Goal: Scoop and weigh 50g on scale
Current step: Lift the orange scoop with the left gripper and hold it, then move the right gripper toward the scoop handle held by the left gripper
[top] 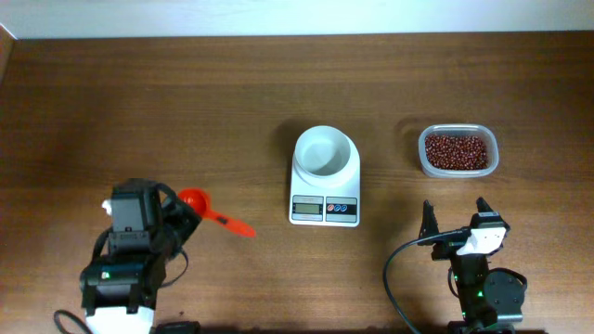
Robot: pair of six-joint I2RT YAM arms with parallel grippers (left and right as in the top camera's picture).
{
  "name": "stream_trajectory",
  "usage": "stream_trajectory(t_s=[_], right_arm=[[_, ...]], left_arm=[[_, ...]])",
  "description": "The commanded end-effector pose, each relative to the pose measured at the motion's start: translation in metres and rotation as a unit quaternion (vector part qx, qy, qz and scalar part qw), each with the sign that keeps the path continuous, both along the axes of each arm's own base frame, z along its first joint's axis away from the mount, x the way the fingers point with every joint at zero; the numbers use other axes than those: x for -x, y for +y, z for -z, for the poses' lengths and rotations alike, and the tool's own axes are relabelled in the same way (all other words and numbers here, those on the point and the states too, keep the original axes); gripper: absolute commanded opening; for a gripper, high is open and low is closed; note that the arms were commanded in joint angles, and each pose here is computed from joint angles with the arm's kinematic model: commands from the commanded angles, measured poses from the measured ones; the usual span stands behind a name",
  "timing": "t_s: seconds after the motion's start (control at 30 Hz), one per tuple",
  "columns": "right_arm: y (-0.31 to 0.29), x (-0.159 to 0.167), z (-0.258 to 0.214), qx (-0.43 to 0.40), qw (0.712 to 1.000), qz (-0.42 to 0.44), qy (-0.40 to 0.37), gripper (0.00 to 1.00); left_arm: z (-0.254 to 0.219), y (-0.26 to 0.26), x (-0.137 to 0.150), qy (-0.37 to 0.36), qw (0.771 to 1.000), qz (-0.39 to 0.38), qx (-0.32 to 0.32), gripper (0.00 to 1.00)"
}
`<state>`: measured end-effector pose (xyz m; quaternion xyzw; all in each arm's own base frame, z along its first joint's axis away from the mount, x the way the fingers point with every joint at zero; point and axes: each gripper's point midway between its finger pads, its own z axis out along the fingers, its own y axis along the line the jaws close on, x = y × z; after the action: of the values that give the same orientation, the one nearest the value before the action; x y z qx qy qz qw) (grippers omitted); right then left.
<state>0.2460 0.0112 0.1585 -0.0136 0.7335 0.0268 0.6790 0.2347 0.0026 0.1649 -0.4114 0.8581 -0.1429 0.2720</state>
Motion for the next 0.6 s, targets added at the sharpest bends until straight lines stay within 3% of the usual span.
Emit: stream_trajectory(t_s=[0.0,0.2,0.33,0.47,0.57], right_arm=[[0.0,0.0,0.003,0.004,1.0,0.002,0.002,0.99],[0.002,0.0,0.003,0.0,1.0,-0.004,0.001,0.99],[0.021,0.002,0.0,-0.017,0.998,-0.06,-0.003,0.99],[0.037,0.006,-0.002,-0.157,0.983,-0.095,0.017,0.99],[0.054,0.011,-0.004,-0.29,0.946,-0.133,0.052,0.99]], left_arm=[[-0.006,-0.001,0.004,0.003,0.997,-0.059,0.048,0.0],[-0.001,-0.001,0.011,0.021,0.996,-0.071,0.054,0.0],[0.002,-0.002,0.016,0.032,0.995,-0.072,0.053,0.0],[0.002,-0.002,0.016,0.033,0.995,-0.072,0.054,0.0],[0.002,-0.002,0.016,0.034,0.995,-0.072,0.054,0.0]])
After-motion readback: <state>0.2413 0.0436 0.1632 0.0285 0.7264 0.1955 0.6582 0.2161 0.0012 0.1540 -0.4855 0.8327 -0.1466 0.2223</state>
